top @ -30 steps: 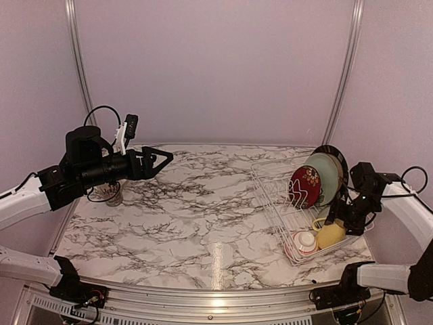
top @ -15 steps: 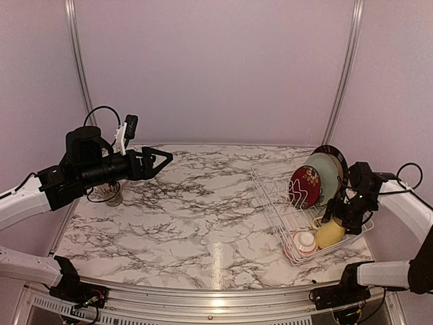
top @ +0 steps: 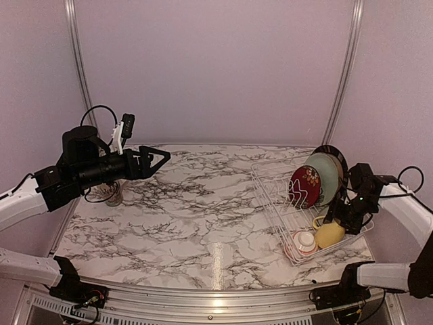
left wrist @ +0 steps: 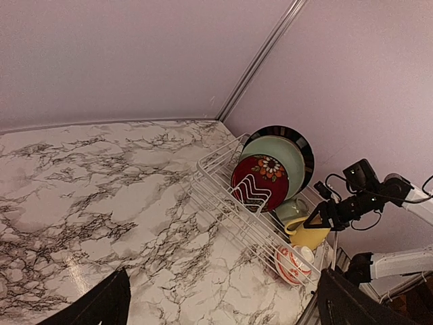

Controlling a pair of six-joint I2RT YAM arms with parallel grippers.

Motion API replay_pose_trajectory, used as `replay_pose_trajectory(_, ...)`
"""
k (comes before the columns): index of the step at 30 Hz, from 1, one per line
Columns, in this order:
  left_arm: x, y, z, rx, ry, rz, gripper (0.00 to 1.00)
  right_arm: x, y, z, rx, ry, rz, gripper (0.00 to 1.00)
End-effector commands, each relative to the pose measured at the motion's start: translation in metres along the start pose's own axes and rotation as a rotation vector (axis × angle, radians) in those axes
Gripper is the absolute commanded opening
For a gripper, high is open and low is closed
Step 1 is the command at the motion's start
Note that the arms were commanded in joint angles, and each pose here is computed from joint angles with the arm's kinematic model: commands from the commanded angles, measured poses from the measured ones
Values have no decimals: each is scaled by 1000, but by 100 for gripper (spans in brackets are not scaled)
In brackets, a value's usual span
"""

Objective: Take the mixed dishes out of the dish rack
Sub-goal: Grab the cup from the dish rack, then pass from the right arm to the left

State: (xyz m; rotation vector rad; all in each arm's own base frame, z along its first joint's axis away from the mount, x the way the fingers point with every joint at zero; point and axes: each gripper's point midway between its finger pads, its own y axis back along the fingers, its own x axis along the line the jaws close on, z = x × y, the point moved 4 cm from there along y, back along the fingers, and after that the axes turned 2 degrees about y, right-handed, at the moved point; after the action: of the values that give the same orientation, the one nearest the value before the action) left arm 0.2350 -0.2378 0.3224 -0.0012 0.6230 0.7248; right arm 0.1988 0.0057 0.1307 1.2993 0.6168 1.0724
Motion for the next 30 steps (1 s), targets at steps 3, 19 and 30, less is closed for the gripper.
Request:
replay_pose_trajectory(3,-1,0,0,4,-7,5,99,11,27,10,-90,0,76,32)
replay_pose_trajectory(19,-1,-17,9,-12,130,15,99,55,137,53,-451,257,292,0)
replay_pose_trajectory(30,-19,-27,18,-61,249,-146,99,152,189,73,-616,428,974,0)
